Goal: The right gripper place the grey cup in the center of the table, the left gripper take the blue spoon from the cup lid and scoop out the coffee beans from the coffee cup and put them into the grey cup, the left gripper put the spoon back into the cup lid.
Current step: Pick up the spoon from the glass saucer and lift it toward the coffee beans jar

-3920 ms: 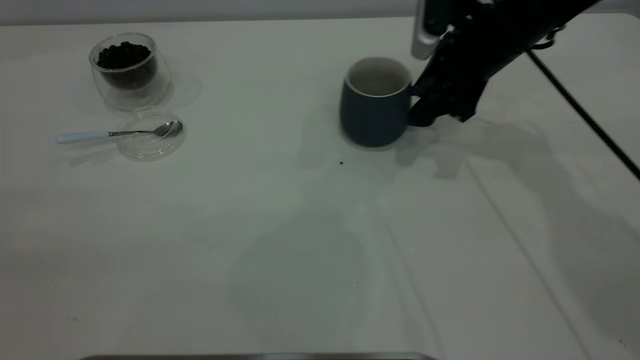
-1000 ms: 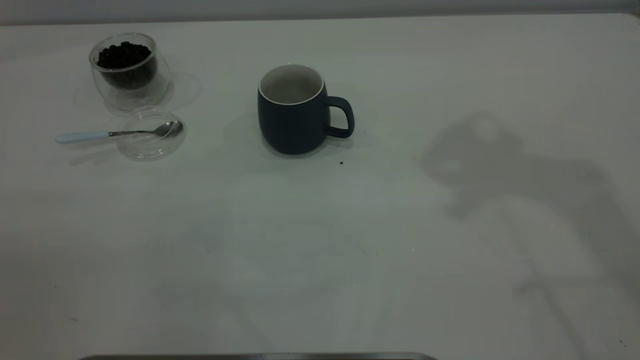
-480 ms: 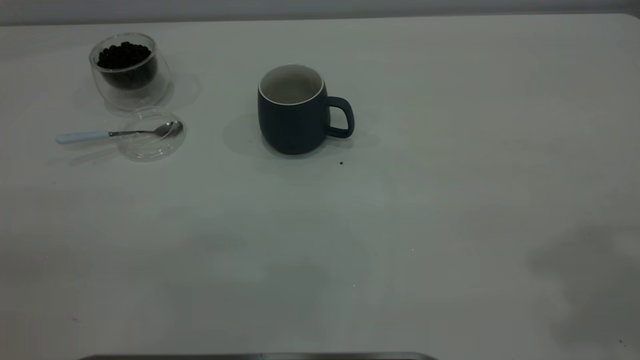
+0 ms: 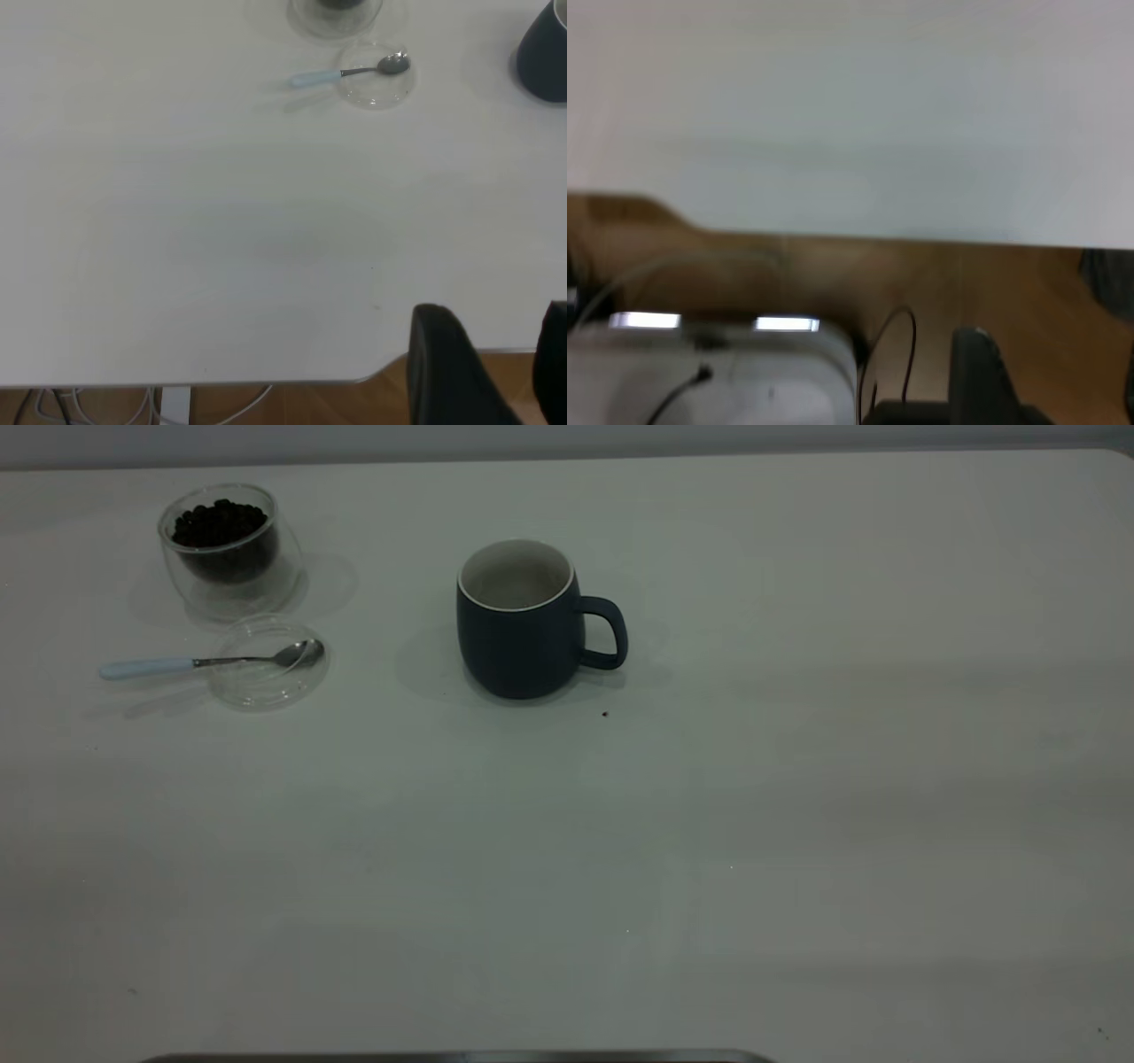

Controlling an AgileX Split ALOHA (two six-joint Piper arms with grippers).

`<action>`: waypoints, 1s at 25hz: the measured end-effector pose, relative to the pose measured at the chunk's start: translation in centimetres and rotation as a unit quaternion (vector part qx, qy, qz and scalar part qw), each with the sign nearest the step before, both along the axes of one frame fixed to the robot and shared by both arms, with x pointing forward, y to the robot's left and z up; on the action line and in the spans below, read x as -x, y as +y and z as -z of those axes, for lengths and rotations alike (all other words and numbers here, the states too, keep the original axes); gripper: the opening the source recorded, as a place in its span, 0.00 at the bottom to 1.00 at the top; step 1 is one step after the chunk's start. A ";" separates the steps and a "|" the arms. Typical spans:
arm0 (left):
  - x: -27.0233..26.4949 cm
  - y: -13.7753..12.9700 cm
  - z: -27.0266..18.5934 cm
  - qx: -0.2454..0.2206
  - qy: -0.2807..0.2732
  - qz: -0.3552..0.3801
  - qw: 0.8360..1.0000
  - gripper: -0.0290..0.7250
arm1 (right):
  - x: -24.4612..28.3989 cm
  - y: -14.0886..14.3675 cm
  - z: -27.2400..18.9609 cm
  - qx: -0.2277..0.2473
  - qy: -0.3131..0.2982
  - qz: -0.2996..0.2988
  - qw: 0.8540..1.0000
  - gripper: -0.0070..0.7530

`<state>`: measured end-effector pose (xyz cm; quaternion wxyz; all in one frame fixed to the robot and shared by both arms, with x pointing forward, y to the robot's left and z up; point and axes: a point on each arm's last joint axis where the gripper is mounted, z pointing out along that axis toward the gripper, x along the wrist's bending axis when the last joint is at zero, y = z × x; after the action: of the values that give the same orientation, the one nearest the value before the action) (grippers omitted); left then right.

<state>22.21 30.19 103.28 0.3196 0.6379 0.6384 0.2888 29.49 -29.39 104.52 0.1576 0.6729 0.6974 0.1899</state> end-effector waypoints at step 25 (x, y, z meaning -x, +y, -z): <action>0.0 0.0 0.0 -0.001 0.000 0.001 1.000 0.46 | 6.3 -0.1 0.7 0.038 -0.257 0.024 0.965 0.49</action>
<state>22.21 30.19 103.28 0.3192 0.6387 0.6376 0.2892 23.23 -29.49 103.86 0.3614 0.6119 0.6235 0.3258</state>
